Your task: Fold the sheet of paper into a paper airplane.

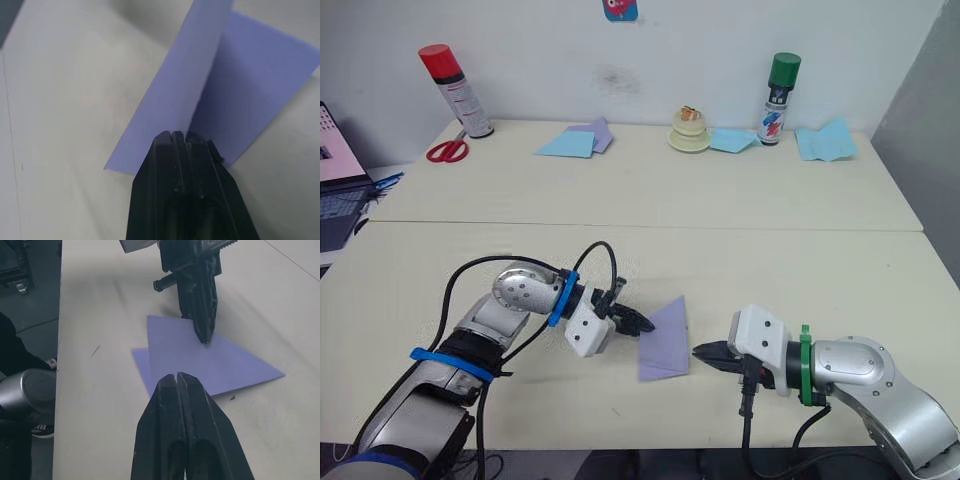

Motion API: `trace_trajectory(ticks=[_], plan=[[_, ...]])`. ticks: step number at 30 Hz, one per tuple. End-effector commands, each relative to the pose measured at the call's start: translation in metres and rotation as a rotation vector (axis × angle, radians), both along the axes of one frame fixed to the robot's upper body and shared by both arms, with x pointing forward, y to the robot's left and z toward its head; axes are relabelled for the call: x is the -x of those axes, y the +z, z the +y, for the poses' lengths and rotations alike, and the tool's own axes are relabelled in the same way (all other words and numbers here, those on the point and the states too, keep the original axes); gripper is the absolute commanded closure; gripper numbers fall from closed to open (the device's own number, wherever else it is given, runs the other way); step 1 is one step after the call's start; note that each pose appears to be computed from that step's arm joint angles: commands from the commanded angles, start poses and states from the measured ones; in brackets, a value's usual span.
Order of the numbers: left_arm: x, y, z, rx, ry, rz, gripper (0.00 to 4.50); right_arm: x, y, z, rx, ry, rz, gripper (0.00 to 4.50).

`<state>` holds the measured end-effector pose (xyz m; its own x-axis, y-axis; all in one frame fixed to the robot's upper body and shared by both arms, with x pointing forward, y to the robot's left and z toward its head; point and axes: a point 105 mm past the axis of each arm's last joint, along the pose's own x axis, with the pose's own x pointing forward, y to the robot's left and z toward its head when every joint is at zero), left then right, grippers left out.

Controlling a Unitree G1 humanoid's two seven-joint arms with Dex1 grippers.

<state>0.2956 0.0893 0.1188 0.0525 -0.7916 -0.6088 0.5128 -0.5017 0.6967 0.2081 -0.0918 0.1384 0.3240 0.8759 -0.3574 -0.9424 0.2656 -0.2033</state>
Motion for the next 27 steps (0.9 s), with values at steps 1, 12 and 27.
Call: trace_trajectory(ticks=[1,12,27], plan=[[0.0,0.009,-0.004,-0.02,0.089,-0.045,4.48,-0.001,0.012,-0.001,-0.006,0.003,-0.065,4.5],[-0.003,0.0,-0.022,-0.073,0.393,0.097,4.48,-0.009,0.013,-0.005,-0.004,-0.015,-0.078,4.5],[0.006,0.033,0.024,-0.044,0.465,0.193,1.15,-0.006,0.011,-0.009,0.005,-0.03,-0.081,2.09]])
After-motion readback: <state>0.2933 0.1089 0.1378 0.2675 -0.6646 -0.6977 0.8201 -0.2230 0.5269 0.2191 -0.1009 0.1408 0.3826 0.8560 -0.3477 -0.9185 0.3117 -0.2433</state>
